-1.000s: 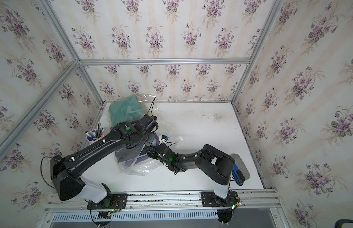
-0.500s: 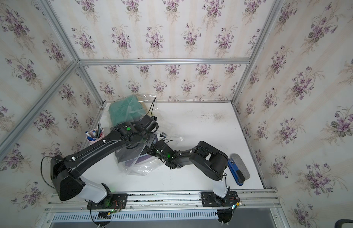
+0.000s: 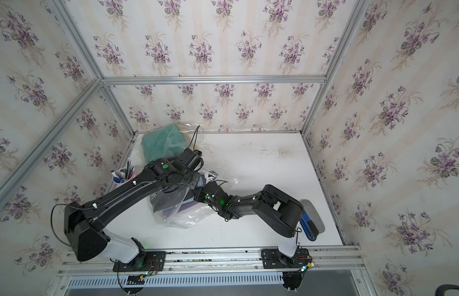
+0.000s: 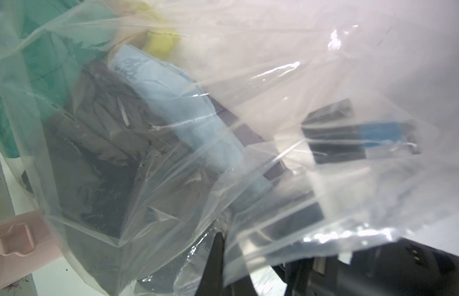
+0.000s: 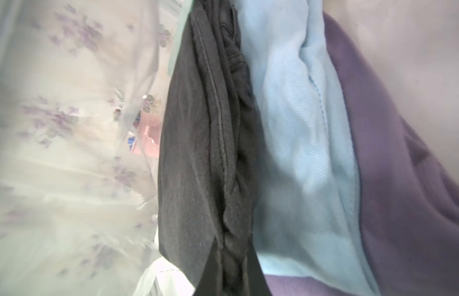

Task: Take the trousers out of the vacuum bag
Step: Take out the trousers from the vacuum bag.

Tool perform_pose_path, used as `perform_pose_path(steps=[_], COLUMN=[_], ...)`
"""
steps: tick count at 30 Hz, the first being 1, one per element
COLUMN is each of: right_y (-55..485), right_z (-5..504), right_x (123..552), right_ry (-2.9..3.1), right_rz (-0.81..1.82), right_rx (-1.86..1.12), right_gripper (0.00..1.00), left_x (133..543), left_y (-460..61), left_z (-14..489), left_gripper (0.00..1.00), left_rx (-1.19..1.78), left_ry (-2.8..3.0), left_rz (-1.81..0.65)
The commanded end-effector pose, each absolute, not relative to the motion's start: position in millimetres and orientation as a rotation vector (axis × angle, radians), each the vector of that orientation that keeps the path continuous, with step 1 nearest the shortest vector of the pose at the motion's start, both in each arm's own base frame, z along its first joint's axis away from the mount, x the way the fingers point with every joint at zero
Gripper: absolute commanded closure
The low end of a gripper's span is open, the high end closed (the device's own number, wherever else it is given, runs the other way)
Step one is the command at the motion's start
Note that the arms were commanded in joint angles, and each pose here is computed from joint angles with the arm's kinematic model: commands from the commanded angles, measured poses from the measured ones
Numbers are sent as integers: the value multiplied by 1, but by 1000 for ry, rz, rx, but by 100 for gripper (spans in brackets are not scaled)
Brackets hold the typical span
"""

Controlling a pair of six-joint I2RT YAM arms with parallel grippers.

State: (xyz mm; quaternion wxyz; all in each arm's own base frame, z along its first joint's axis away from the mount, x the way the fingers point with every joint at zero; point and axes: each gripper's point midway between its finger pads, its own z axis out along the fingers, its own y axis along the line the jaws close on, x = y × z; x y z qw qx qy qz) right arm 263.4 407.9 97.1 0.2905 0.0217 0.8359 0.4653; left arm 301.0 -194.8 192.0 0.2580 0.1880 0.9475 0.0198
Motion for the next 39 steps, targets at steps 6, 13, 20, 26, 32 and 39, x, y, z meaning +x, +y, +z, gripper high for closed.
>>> perform_pose_path(steps=[6,13,20,26,32,39], right_y=[363,329,307,290,279,277], right_z=[120,122,113,120,113,100], right_x=[261,246,228,216,204,192], right_ry=[2186,2207,2272,2271,2309,2317], right_rz=[1118,1076,1036,1029,1020,1079], right_rx=[45,28,6,-9,-20,-53], right_gripper=[100,100,100,100,100,96], left_x=[303,300,298,300,300,299], left_y=[-193,-193,-202,-206,-214,-214], left_z=[197,199,202,195,192,189], left_gripper=[100,100,100,100,100,100], left_rx=[491,498,500,515,518,526], left_ry=[2551,2556,2533,2544,2542,2543], left_rz=[48,24,-62,-64,-115,-120])
